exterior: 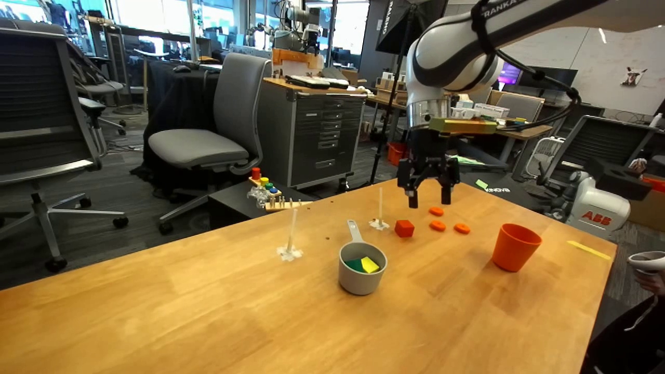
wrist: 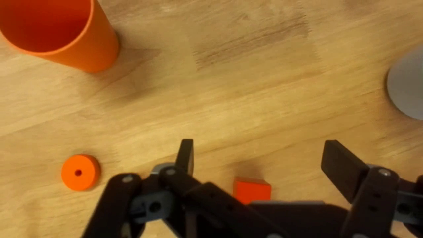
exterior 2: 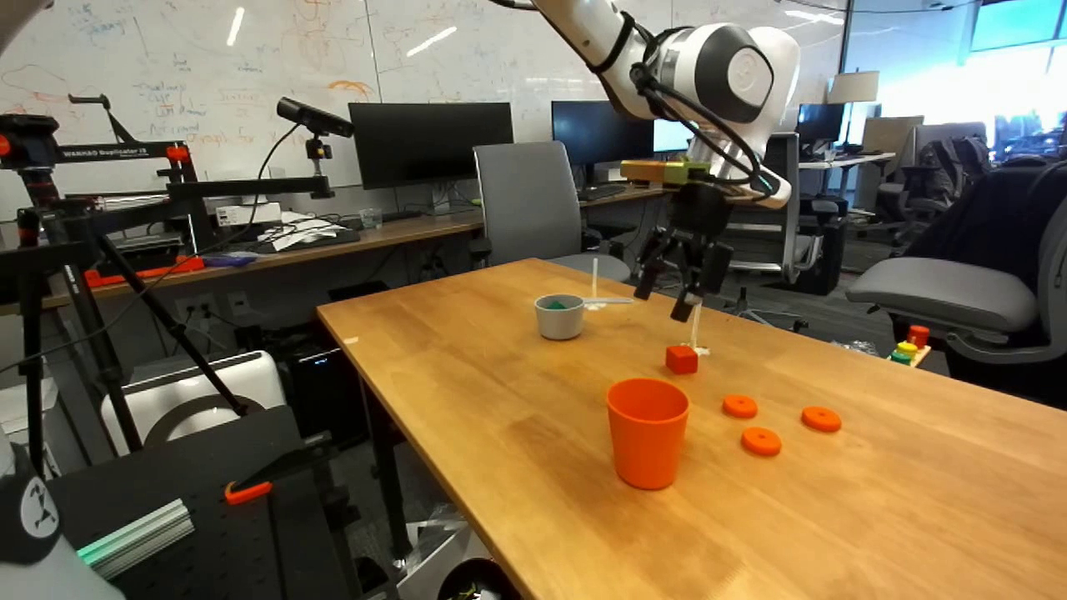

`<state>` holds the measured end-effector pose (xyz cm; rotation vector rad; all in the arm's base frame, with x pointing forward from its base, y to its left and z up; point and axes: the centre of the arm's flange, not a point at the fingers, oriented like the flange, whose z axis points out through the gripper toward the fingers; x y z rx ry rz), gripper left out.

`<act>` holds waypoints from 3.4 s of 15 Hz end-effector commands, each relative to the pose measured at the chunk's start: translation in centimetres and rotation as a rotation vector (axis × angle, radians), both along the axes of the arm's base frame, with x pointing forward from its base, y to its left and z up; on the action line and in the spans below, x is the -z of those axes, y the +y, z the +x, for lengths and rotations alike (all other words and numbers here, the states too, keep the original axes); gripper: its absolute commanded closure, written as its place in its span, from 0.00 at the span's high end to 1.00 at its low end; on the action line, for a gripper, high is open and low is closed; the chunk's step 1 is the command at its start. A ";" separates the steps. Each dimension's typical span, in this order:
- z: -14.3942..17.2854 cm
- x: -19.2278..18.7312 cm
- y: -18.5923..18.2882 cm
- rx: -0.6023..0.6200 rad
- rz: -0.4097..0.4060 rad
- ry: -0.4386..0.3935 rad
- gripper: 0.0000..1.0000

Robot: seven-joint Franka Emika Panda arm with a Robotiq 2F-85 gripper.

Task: Put the yellow, green and orange objects in the scoop

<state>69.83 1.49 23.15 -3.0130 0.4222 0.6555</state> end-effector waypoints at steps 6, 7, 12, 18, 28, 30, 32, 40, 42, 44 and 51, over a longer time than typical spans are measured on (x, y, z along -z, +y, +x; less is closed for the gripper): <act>3.3 5.8 -0.1 0.042 -0.032 0.106 1.00; 3.7 5.9 0.1 0.042 -0.038 0.098 1.00; 5.4 5.6 1.7 0.013 -0.104 0.022 1.00; 5.9 6.2 2.6 0.001 -0.134 0.008 1.00; 5.5 7.4 -0.2 0.038 -0.155 0.016 0.58; 5.4 7.6 -0.2 0.037 -0.147 0.014 0.42; 5.2 7.7 -0.1 0.035 -0.143 0.015 0.26; 3.2 -1.6 6.5 -0.084 0.098 -0.120 0.15; 3.0 -4.6 8.8 -0.133 0.135 -0.152 0.15; 2.6 -7.5 10.8 -0.173 0.183 -0.179 0.15; 0.2 -5.1 16.4 -0.257 0.379 -0.058 0.15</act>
